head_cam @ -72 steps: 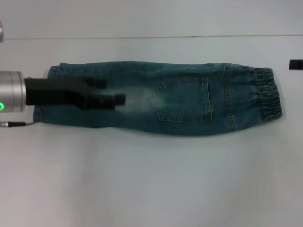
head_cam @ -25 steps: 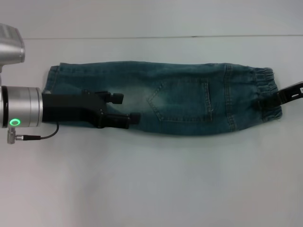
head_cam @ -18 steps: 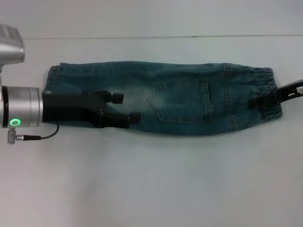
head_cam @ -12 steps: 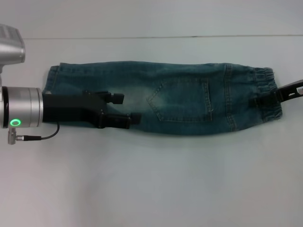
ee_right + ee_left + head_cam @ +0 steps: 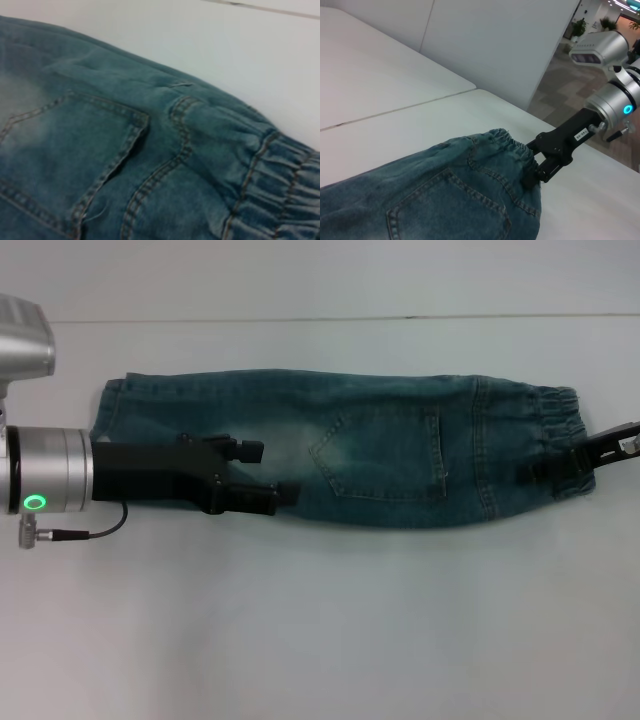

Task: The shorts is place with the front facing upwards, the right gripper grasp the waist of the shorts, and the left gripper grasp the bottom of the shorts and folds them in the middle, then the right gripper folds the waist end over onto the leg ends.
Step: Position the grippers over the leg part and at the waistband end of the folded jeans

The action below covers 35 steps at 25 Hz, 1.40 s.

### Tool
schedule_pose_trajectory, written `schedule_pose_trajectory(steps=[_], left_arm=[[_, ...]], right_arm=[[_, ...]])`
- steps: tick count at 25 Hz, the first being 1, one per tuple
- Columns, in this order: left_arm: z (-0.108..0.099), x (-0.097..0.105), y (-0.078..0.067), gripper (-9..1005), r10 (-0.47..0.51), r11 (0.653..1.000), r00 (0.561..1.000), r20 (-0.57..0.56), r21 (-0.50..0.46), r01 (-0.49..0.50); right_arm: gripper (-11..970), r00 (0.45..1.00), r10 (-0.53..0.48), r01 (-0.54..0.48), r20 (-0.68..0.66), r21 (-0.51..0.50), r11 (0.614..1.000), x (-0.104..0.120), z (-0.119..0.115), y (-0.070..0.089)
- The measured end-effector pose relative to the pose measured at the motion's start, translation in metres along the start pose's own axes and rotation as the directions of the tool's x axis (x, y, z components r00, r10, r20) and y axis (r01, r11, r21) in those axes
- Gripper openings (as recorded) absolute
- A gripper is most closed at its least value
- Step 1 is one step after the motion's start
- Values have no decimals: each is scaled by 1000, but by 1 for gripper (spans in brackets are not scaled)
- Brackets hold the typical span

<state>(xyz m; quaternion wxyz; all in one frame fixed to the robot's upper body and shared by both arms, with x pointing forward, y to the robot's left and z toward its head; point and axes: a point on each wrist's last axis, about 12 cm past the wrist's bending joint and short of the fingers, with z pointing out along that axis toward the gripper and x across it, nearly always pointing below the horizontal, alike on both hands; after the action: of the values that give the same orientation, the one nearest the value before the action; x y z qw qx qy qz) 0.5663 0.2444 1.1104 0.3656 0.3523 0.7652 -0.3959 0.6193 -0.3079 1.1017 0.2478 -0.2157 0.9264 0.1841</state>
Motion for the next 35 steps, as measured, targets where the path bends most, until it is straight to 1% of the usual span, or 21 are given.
schedule_pose_trajectory(steps=[6,9,18,24,26,33,35], left_arm=[[0,1,0,933,0,1000,1000,0,-3,0],[0,1,1,933,0,1000,1000,0,-5,0],[0,2,1,932,7,1000,1000,1,-9,-7],[1,3,1,933,9,1000,1000,0,-8,-9],[1,4,0,933,8,1000,1000,0,-8,-8],[2,5,-1,933,5,1000,1000,2,-6,-5],[3,5,-1,908,5,1000,1000,3,-4,-5]], right_arm=[[875,1000,18,-18,0,-73,997,3,-7,4],[864,1000,19,-20,-3,-84,996,4,-10,3],[831,999,39,-37,25,-69,997,7,-18,-3],[809,999,32,-30,27,-67,997,7,-18,-4],[574,999,32,-30,28,-67,997,7,-17,-3],[419,999,30,-28,28,-68,997,7,-17,-3],[375,999,29,-27,28,-68,997,7,-17,-3]])
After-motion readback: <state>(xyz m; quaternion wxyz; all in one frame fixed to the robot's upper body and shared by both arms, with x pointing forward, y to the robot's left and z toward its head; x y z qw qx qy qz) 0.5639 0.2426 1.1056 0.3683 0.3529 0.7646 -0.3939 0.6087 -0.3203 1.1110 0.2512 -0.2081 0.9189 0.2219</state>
